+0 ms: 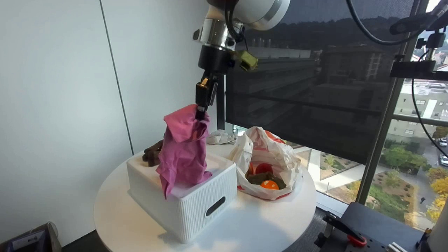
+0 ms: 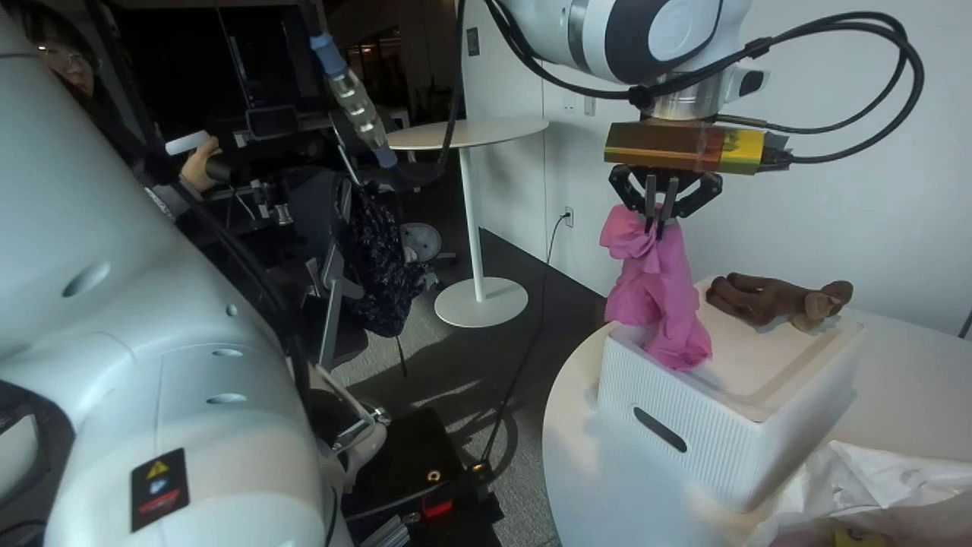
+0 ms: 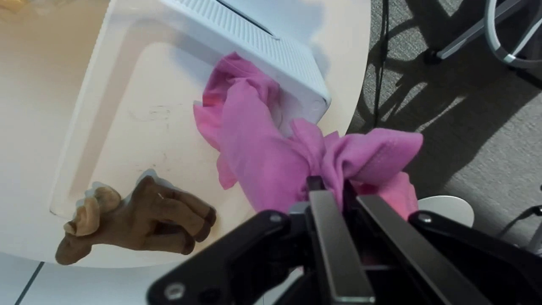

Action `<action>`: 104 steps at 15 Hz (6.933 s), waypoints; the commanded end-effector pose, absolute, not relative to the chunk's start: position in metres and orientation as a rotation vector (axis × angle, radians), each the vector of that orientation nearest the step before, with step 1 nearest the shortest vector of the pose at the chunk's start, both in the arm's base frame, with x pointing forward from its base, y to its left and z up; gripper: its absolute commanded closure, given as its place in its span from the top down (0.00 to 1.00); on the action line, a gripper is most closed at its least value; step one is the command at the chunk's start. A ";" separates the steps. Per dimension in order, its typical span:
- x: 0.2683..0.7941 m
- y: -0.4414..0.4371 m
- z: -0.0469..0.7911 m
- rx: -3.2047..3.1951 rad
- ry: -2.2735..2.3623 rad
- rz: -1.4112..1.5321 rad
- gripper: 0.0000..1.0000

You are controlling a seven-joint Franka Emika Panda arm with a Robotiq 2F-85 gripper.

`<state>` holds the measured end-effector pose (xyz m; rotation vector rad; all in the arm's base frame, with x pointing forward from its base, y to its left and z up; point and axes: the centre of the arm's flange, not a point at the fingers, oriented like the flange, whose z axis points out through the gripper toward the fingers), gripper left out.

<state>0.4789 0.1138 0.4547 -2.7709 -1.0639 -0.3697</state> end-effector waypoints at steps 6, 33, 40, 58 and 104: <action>0.458 0.137 0.294 -2.677 -1.175 -0.651 0.03; 0.534 0.121 0.253 -2.808 -1.262 -1.144 0.72; 0.528 0.061 0.288 -2.941 -1.083 -1.068 1.00; 0.468 -0.111 0.202 -3.332 -0.344 -0.461 1.00; 0.564 -0.181 0.162 -3.407 0.457 -0.042 0.09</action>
